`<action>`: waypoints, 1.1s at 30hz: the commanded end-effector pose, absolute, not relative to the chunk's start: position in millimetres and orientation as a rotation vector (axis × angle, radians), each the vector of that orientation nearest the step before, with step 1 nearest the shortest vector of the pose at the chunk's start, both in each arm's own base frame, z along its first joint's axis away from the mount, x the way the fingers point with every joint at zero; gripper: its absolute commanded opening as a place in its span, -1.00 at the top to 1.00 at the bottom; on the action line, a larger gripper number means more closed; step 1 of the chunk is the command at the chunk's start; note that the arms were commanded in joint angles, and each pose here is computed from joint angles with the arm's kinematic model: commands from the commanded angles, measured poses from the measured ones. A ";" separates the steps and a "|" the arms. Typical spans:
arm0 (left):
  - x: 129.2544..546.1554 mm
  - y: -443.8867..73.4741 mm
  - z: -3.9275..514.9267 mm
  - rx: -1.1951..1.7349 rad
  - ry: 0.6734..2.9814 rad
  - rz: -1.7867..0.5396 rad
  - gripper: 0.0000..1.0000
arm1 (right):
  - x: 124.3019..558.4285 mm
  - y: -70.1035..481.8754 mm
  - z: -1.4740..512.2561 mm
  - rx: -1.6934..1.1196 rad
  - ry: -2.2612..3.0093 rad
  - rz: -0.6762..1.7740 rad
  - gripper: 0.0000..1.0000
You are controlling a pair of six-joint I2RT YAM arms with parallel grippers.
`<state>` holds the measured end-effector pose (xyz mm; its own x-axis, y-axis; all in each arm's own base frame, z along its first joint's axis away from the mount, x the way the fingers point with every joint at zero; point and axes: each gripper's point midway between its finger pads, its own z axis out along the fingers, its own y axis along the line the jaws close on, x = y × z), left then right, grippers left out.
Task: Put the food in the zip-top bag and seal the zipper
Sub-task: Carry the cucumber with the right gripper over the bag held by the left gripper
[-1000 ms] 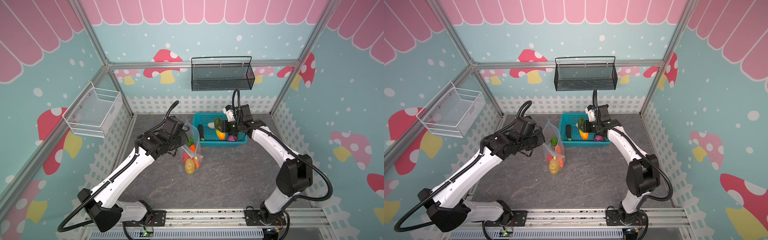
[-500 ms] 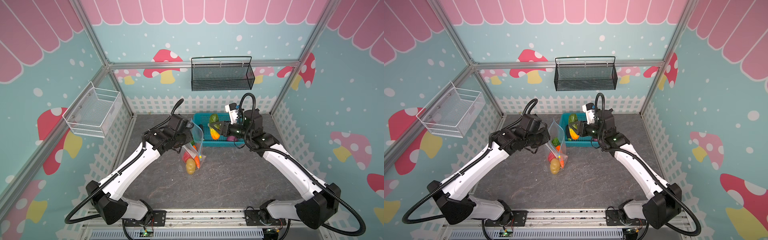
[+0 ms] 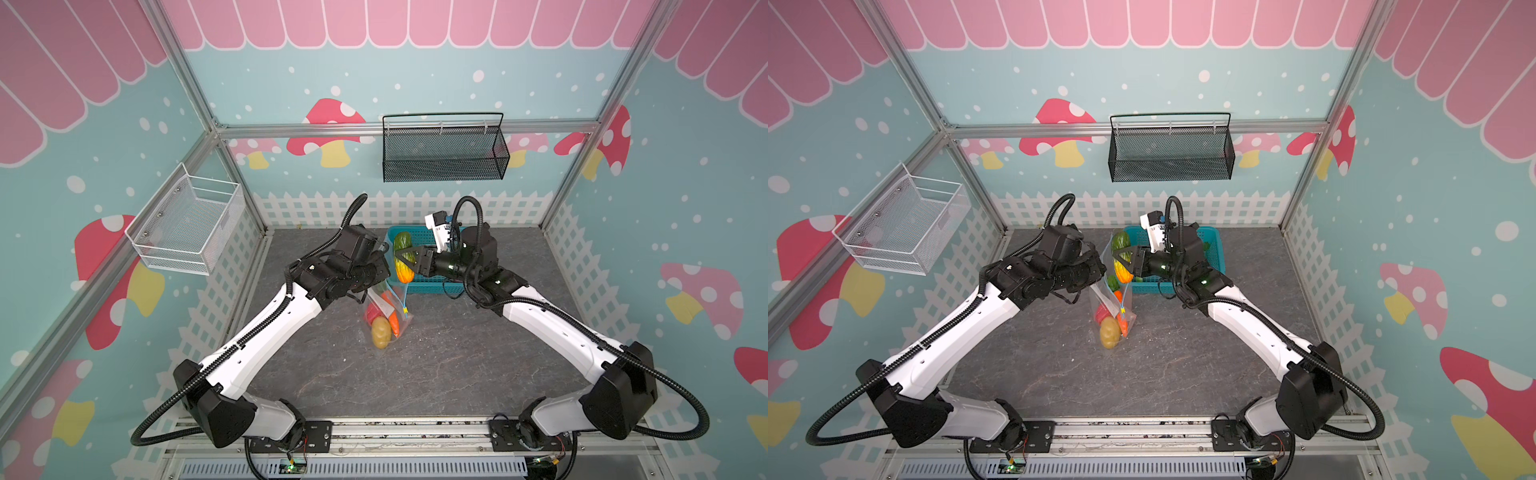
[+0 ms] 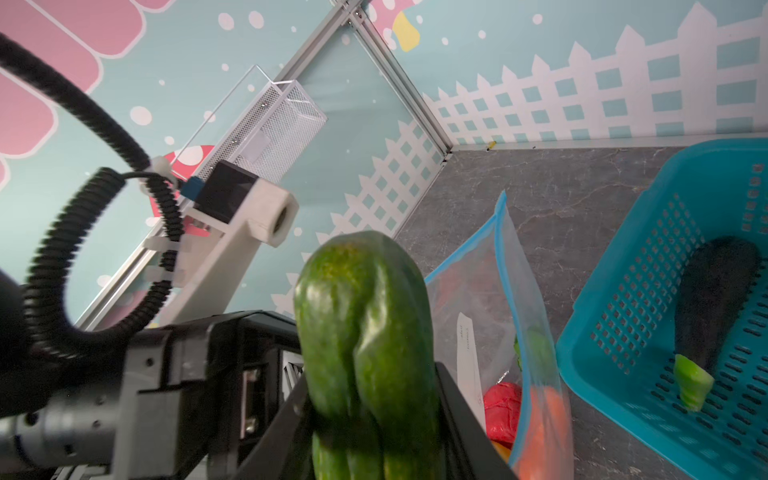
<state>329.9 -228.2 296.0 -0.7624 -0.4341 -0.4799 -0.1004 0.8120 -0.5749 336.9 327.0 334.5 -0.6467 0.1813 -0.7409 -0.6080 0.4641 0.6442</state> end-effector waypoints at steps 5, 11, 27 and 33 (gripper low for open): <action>333.6 -233.4 298.9 -0.378 2.353 -0.728 1.00 | 347.5 335.0 327.9 -0.370 1.971 1.193 0.41; 333.4 -232.9 295.1 -0.362 2.344 -0.711 1.00 | 346.4 332.7 312.2 -0.451 2.067 1.039 0.41; 332.2 -233.9 291.1 -0.356 2.310 -0.710 1.00 | 347.7 337.7 264.6 -0.587 2.248 0.871 0.39; 330.8 -231.2 289.2 -0.351 2.278 -0.717 1.00 | 353.9 336.8 248.5 -0.603 2.300 0.816 0.36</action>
<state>330.5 -234.5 278.8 -0.7435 -0.4257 -0.5157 -0.0666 0.8145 -0.5764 353.4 337.2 250.5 -0.7152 -0.1703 -0.6778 -0.5747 0.6953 0.4317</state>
